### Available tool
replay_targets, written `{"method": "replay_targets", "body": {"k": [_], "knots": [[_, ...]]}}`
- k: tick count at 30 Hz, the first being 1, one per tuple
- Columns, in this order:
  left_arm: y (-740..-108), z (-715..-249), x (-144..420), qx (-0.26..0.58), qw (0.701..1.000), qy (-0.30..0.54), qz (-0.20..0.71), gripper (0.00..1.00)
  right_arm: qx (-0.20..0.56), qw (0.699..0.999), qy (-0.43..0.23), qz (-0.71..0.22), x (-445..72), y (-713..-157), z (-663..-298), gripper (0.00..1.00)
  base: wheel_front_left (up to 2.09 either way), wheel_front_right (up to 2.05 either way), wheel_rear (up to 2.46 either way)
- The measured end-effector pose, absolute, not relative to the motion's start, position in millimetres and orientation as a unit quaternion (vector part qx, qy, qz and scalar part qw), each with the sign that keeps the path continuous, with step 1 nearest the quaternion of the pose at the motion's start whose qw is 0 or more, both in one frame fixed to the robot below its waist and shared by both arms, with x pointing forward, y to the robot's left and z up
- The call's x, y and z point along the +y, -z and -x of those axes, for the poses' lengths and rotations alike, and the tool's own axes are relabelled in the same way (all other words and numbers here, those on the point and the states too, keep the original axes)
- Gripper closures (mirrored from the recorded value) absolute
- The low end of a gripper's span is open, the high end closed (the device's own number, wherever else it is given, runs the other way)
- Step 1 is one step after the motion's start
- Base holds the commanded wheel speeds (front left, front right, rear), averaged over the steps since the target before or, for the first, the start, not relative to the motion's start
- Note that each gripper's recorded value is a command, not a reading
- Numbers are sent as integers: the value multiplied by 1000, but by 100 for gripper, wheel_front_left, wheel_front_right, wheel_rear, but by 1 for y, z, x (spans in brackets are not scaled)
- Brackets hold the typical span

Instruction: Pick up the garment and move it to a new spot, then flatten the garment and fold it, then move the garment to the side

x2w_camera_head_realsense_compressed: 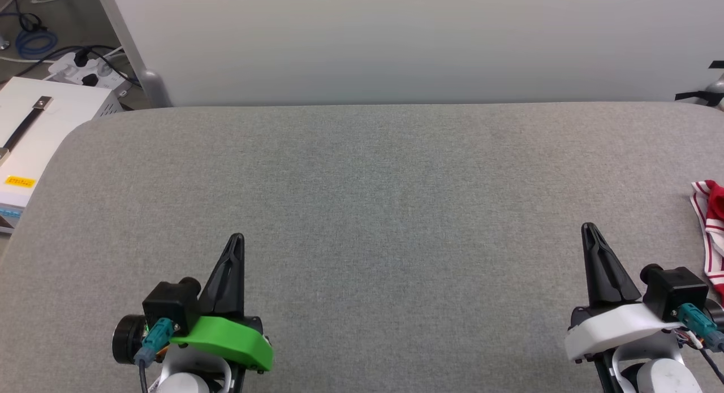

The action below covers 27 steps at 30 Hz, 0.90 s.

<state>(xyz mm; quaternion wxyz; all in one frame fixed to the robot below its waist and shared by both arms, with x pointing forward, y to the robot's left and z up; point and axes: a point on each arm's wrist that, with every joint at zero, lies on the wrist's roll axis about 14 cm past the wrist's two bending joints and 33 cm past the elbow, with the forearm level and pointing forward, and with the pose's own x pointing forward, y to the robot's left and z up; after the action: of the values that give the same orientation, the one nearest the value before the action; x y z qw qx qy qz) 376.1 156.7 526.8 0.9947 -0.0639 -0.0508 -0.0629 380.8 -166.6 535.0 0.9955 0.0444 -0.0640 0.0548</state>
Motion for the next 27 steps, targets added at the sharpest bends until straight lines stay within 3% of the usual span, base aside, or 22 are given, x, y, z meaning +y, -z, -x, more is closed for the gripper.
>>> {"method": "replay_targets", "body": {"k": [27], "knots": [[-529,-377,162,-37,998,47,36,100,-42,997,-60,-23,-164,-532,-379,100,0,0,0]]}}
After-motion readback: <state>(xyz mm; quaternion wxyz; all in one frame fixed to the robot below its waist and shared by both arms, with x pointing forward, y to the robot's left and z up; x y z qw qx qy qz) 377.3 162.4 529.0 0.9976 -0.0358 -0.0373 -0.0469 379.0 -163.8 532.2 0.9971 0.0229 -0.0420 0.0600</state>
